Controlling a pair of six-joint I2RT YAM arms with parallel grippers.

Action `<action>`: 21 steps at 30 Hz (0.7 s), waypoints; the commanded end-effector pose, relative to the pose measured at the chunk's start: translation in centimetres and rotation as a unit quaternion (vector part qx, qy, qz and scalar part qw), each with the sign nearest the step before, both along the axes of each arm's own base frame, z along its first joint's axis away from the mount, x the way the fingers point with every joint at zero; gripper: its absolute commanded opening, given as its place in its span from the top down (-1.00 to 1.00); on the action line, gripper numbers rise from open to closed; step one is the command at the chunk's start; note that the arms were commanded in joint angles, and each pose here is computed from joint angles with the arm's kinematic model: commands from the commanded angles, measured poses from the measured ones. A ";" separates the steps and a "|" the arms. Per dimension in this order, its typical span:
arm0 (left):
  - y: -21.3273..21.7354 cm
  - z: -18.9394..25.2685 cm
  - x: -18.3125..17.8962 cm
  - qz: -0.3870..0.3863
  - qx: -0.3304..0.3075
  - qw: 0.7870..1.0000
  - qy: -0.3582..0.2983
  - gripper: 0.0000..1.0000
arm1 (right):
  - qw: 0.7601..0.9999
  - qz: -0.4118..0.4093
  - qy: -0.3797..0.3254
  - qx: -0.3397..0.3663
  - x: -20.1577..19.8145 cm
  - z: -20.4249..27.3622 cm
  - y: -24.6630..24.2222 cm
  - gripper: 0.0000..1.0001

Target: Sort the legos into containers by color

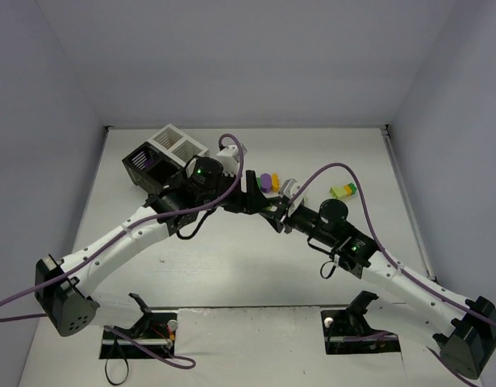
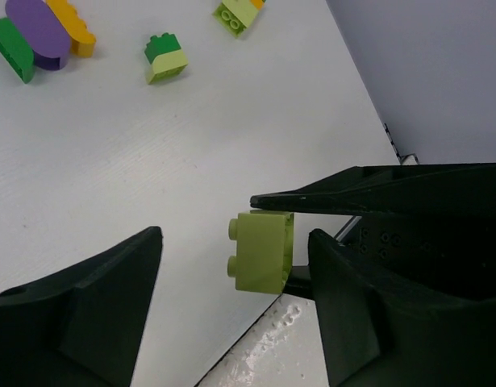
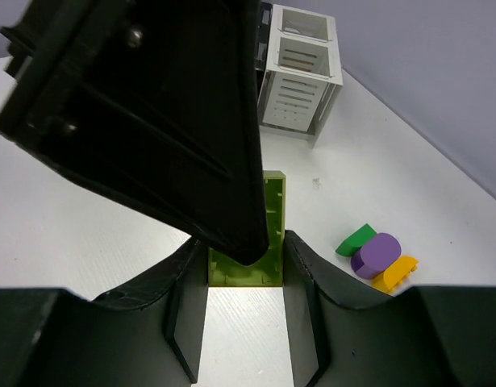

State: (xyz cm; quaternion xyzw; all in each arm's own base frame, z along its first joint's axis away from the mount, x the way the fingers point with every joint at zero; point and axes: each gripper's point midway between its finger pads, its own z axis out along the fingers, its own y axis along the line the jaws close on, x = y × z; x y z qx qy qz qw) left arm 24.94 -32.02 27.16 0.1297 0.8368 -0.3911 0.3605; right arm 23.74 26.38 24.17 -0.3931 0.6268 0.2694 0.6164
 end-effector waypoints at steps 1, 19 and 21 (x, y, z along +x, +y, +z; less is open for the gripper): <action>-0.7 4.1 1.3 0.011 -0.037 0.997 -0.061 -0.27 | 0.998 0.015 -0.043 0.046 -0.3 3.2 0.6 1.00; 6.6 2.3 6.6 0.140 0.082 0.983 -0.084 0.83 | 0.996 -0.087 0.035 0.014 3.4 -1.8 -0.4 -0.27; 9.8 2.3 9.2 0.188 0.087 0.975 -0.080 0.83 | 0.991 -0.124 0.049 0.015 4.4 -2.5 -1.1 -0.27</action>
